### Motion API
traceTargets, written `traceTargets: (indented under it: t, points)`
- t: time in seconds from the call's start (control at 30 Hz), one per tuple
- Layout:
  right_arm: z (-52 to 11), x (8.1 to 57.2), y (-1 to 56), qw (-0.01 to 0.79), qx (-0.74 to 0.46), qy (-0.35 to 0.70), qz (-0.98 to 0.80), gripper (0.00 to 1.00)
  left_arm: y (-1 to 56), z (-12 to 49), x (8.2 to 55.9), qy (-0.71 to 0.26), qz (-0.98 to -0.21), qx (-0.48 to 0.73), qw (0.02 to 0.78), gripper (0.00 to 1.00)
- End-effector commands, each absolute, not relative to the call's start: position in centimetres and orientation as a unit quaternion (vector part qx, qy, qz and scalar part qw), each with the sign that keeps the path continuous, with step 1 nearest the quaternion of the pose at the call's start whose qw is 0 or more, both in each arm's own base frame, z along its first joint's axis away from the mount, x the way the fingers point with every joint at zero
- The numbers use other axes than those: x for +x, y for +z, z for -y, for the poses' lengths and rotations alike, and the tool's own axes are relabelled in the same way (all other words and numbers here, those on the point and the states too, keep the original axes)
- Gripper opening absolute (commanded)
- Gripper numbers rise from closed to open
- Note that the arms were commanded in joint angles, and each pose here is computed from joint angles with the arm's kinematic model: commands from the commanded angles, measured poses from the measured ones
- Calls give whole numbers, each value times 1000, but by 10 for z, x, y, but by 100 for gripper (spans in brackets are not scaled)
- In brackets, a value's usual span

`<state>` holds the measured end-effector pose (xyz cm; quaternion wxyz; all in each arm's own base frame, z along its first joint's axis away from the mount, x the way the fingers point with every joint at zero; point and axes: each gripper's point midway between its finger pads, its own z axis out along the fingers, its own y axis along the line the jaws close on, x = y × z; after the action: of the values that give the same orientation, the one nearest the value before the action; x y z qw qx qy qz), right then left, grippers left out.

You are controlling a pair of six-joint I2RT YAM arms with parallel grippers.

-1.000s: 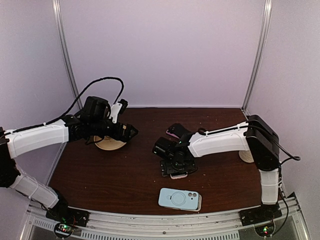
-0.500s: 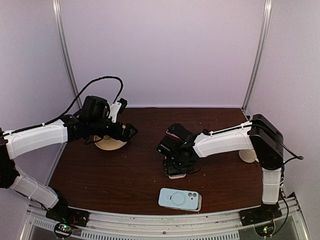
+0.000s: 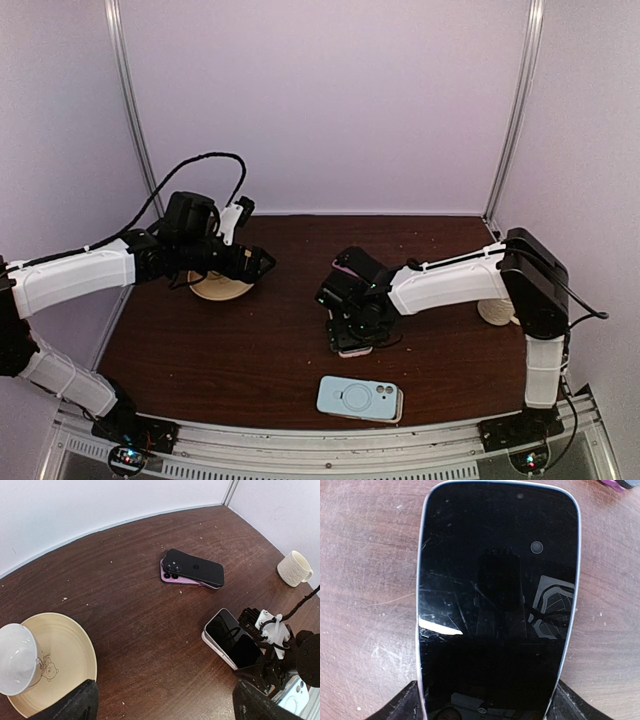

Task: Put the phone into the phone case
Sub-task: Press the phone onto the phone case, then pick up the phone with the phone case at the center of the board.

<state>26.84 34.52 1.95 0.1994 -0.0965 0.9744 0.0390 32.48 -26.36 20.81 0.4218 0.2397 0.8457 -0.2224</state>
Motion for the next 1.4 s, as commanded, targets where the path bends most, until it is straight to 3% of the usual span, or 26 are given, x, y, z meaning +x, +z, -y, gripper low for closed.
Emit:
traceTargets:
  t: [0.0,0.2,0.43,0.57,0.63,0.73,0.9,1.07,1.37]
  points:
    - [-318,254,-5,154,-112,-1,-982,87,225,264,329,-231,-827,244,450,98]
    - [-331,261,31,181,-152,45,-971,99,226,265,328,-234,-826,245,450,98]
    - [-319,267,60,188,-156,103,-964,96,228,265,327,-235,-825,247,452,97]
    - [-329,262,79,182,-171,190,-949,93,227,266,327,-235,-825,247,450,98]
    - [-318,262,78,181,-167,174,-954,87,227,266,327,-235,-825,247,451,98]
    - [-299,267,64,168,-146,155,-963,64,227,266,327,-236,-825,248,450,97]
    - [-298,261,42,139,-146,155,-967,39,228,265,327,-234,-824,247,452,97]
    - [-294,256,23,121,-143,143,-972,26,227,266,327,-235,-825,247,451,97]
    - [-261,237,-22,76,-146,40,-986,14,228,265,328,-232,-824,248,453,98]
